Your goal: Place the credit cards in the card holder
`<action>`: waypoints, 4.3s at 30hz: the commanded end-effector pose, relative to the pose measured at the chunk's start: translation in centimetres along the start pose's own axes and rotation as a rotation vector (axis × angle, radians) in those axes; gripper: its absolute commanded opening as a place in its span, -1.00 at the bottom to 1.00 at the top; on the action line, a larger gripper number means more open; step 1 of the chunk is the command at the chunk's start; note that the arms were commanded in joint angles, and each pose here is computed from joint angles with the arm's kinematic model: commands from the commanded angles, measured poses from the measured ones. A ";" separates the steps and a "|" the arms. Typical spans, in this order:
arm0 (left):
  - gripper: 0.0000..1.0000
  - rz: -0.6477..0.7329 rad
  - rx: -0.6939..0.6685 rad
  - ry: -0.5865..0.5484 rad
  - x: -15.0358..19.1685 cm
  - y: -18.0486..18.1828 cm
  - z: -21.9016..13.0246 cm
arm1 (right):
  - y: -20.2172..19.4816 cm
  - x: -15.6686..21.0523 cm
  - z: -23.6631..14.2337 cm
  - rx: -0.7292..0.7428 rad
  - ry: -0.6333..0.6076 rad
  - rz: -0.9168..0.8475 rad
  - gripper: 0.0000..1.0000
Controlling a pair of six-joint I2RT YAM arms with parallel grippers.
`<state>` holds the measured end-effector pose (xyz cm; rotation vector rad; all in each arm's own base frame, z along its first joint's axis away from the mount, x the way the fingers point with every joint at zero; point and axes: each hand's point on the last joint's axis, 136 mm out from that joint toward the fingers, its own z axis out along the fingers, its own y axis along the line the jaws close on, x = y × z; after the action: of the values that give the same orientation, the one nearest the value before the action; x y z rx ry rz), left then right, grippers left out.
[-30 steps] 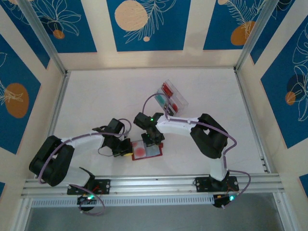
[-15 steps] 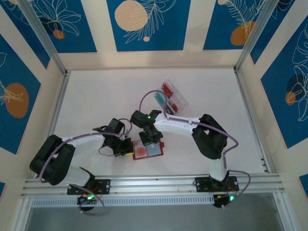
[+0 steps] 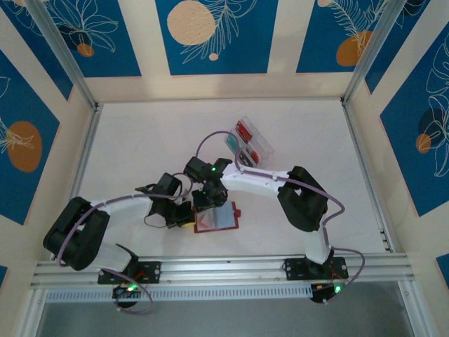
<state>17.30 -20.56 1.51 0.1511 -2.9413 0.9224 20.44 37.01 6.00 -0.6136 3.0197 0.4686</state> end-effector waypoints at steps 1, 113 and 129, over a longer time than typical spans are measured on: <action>-1.00 -0.039 -0.099 -0.011 0.5 2.7 0.8 | 2.5 -0.1 -1.7 -0.177 -0.005 0.038 -0.32; -0.85 0.051 0.105 -0.153 -4.6 -5.6 -3.4 | -26.8 -14.4 -13.2 0.878 -0.218 -0.035 -0.46; -0.85 0.045 0.109 -0.149 -4.5 -5.4 -3.1 | -26.5 -14.5 -14.3 0.879 -0.221 -0.046 -0.61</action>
<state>22.92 -22.57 6.63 0.1676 -3.0671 1.0983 44.10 15.59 10.26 -0.5269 2.6450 -0.7004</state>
